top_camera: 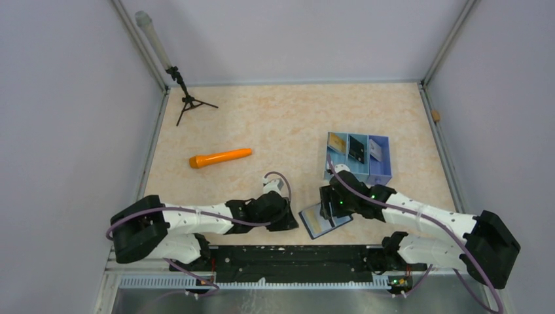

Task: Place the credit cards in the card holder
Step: Insert the credit card into the card holder.

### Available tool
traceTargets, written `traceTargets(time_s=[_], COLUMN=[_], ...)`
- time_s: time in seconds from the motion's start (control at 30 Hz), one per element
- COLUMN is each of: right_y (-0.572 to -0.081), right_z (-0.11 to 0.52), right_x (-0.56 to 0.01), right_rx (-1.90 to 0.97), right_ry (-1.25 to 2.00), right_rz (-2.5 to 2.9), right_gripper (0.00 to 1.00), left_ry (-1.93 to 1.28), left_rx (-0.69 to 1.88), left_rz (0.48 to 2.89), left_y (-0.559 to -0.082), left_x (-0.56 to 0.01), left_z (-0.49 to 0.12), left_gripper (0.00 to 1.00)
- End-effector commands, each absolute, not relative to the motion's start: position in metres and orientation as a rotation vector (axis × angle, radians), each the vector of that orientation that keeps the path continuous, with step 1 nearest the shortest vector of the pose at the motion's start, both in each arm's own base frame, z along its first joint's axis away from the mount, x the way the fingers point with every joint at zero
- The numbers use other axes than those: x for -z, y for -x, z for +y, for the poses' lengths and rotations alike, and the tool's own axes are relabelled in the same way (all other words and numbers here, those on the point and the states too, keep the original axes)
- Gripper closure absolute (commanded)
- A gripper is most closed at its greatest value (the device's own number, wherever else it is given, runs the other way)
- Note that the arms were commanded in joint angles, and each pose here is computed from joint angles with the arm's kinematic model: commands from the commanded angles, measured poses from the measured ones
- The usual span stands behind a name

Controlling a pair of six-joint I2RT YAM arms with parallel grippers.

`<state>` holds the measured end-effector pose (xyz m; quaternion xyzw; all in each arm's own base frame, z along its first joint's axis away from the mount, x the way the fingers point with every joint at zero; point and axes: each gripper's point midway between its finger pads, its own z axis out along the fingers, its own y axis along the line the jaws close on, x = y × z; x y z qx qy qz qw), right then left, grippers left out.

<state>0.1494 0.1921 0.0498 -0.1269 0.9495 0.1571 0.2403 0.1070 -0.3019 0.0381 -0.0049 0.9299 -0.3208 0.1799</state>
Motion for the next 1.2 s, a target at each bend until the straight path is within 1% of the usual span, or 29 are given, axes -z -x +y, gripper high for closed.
traceTargets(time_s=[0.0,0.37,0.43,0.63,0.73,1.0,1.1,1.17], right_y=[-0.143,-0.137,-0.134,-0.126,-0.122,-0.117,-0.119,-0.125], right_z=[0.208,0.209,0.216,0.234,0.244,0.262,0.265,0.261], right_x=[-0.046,-0.026,-0.027,-0.037,-0.041,-0.05,-0.055,-0.058], right_rx=[-0.55,-0.547,-0.601,-0.749,-0.83,-0.968,-0.965,-0.921], right_ry=[0.353,0.357,0.365,0.386,0.409,0.443,0.45,0.431], right_rz=[2.589,2.639,2.645,2.639,2.634,2.605,2.585,2.578], right_gripper=[0.4,0.4,0.42,0.5,0.54,0.57,0.56,0.54], left_ry=[0.014,0.006,0.012,0.008,0.011,0.024,0.033,0.032], left_rx=[1.035,1.075,1.072,1.078,1.073,1.056,0.998,0.959], left_rz=[2.568,2.583,2.588,2.626,2.635,2.627,2.604,2.598], left_y=[-0.113,-0.113,-0.113,-0.107,-0.106,-0.107,-0.114,-0.117], left_x=[-0.058,-0.049,-0.045,-0.033,-0.03,-0.03,-0.029,-0.03], left_z=[-0.329,-0.345,-0.345,-0.346,-0.346,-0.339,-0.333,-0.327], left_gripper=[0.56,0.62,0.63,0.73,0.75,0.76,0.76,0.73])
